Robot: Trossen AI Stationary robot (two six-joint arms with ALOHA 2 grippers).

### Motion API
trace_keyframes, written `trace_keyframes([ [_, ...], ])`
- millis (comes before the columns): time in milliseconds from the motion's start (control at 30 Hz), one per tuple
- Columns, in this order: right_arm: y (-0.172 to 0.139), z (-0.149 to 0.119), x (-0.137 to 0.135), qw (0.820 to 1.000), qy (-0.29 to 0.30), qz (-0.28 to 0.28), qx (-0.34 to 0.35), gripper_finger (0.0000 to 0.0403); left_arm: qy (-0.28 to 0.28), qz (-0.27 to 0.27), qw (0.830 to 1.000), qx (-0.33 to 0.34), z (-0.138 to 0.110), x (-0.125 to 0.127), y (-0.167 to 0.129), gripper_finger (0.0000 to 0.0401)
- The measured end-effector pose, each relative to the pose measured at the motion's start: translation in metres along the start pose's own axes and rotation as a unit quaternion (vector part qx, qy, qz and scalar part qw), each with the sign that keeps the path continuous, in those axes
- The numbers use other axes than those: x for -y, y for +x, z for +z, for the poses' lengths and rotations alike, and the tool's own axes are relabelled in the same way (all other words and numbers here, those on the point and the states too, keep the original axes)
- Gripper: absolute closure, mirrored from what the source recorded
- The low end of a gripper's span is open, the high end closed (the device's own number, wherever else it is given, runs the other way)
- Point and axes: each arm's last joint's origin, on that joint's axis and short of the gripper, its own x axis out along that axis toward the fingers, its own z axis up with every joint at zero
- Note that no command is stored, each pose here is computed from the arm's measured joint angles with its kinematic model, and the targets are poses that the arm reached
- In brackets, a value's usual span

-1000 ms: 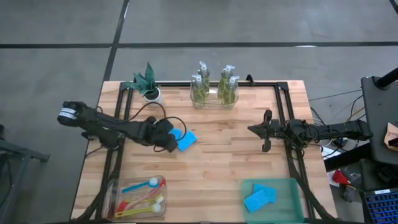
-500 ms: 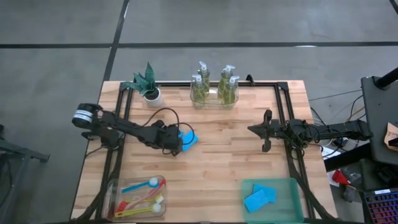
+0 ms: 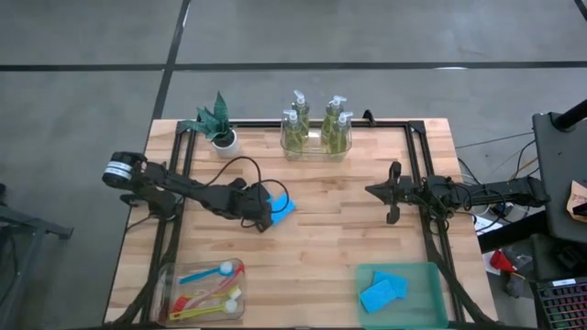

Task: Pick & Place Kitchen Sink Supplies
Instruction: Put the blue sponge into the green bin

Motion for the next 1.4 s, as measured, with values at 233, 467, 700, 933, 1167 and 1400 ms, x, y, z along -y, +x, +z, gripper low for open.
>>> trace_keyframes([
  [233,0.0,0.0,0.0,1.0,0.0,0.0,0.0,0.0394,-0.005,-0.008,0.999,-0.033,-0.011,0.007,0.019,0.0172],
  [467,0.0,0.0,0.0,1.0,0.0,0.0,0.0,0.0394,0.0,0.002,0.999,-0.052,-0.017,0.011,0.033,0.0192],
  [700,0.0,0.0,0.0,1.0,0.001,0.0,0.0,0.0394,0.018,-0.01,0.998,-0.062,-0.018,0.013,0.032,0.0342],
  [933,0.0,0.0,0.0,1.0,0.0,0.0,0.0,0.0394,0.034,-0.029,0.997,-0.06,-0.019,0.015,0.019,0.0392],
  [1167,0.0,0.0,0.0,1.0,0.0,0.0,0.0,0.0394,0.052,-0.057,0.997,0.005,-0.008,0.028,-0.011,0.0399],
  [1400,0.0,0.0,0.0,1.0,0.0,0.0,0.0,0.0394,0.076,-0.113,0.989,0.058,-0.005,0.056,-0.036,0.04],
])
